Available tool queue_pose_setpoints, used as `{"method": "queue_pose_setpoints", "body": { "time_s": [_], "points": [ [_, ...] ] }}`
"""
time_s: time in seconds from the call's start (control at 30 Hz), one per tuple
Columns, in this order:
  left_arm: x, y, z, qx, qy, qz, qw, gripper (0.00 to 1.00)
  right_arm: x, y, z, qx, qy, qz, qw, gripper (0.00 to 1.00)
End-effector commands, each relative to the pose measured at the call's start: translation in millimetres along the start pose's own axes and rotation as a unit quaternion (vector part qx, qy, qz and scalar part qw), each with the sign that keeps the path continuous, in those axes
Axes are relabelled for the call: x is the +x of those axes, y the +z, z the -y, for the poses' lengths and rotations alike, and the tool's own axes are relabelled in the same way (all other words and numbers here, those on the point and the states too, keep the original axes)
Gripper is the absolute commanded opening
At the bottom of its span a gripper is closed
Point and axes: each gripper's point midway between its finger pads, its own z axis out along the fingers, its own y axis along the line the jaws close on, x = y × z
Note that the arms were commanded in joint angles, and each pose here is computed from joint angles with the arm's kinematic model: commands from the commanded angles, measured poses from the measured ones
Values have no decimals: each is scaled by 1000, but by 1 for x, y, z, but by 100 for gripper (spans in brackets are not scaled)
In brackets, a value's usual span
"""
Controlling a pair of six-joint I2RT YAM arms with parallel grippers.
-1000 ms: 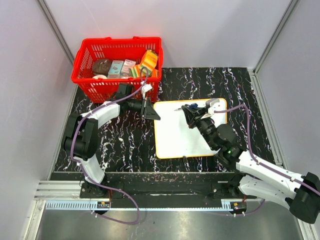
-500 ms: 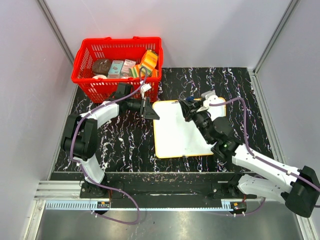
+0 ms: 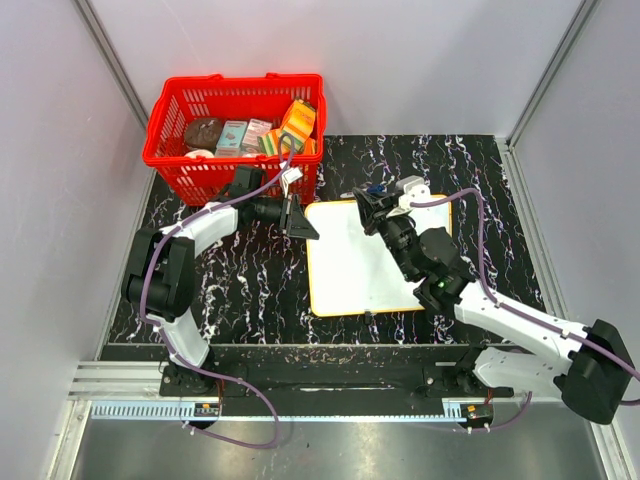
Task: Write a sentence on the whiteboard
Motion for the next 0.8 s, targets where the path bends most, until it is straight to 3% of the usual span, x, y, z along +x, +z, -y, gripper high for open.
{"method": "queue_pose_setpoints", "body": {
  "time_s": [0.0,0.37,0.77],
  "points": [
    [-28,-13,-30,-88,91,41,991,0,-12,2,8,24,4,34,999,0],
    [-28,-13,-28,-84,90,41,992,0,-7,13,-18,22,-34,42,998,0],
    [-25,-11,-26,-70,88,37,993,0,22,-10,-33,-8,-40,28,999,0]
  ]
}}
